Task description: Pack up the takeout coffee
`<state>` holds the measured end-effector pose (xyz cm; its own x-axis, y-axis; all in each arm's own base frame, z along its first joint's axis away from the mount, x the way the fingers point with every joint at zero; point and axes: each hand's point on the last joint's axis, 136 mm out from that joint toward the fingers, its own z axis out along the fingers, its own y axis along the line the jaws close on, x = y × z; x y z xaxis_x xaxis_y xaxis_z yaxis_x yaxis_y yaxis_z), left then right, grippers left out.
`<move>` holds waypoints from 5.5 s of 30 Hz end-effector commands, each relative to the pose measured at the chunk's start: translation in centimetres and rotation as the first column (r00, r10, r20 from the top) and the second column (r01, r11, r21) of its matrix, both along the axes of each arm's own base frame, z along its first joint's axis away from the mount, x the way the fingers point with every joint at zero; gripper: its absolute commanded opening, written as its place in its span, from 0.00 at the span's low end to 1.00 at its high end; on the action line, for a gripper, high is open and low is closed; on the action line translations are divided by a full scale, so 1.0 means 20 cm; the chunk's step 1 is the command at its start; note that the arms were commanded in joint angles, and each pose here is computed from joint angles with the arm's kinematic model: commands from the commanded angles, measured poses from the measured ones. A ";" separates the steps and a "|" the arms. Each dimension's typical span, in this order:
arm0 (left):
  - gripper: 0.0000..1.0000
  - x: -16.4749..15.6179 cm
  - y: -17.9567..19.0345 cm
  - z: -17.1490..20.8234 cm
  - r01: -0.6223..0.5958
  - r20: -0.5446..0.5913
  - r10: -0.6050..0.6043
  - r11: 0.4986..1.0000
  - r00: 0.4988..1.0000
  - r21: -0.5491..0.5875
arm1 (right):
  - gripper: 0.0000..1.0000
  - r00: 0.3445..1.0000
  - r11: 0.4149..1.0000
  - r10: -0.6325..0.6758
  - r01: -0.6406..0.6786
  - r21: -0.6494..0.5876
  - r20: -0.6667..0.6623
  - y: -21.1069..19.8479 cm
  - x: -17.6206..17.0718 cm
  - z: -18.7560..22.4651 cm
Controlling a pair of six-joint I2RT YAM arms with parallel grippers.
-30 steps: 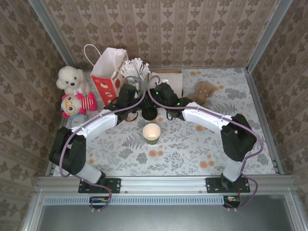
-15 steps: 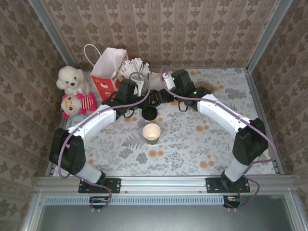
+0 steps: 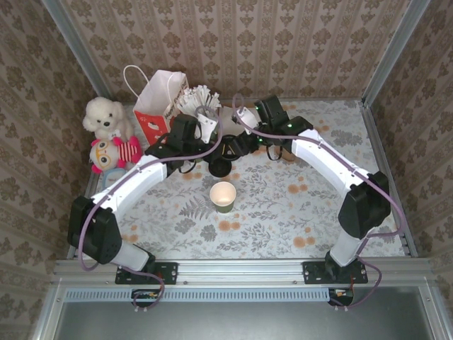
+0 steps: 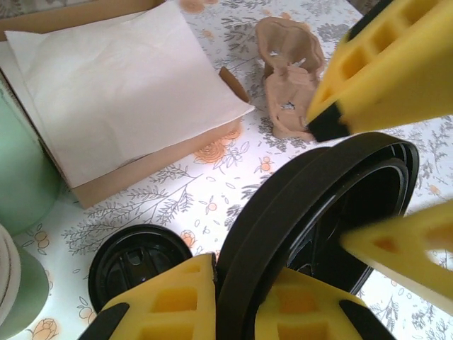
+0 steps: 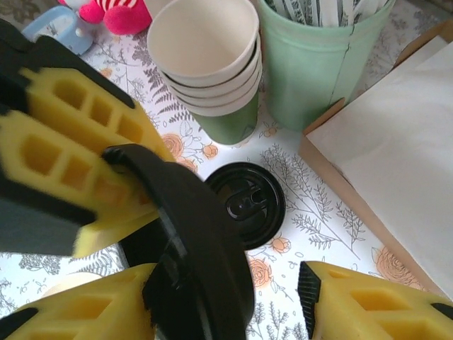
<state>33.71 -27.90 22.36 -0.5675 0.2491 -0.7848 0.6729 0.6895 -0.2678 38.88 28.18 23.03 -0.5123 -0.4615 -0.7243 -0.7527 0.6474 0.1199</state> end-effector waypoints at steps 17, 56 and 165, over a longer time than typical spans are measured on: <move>0.55 -0.33 -0.01 0.26 0.208 0.072 -0.202 0.973 0.977 -0.100 | 0.07 0.986 0.997 0.082 -0.083 0.003 0.148 0.02 -0.13 0.21; 0.79 -0.71 0.24 0.72 0.459 0.056 -0.460 0.888 0.886 0.041 | 0.10 -0.759 0.606 0.577 0.150 -0.781 0.302 0.32 -1.03 0.76; 0.00 -0.54 0.24 -0.21 -0.258 -0.388 0.477 0.830 0.788 0.495 | 1.00 0.740 0.731 -0.299 0.583 0.354 -0.602 -0.17 -0.60 -0.32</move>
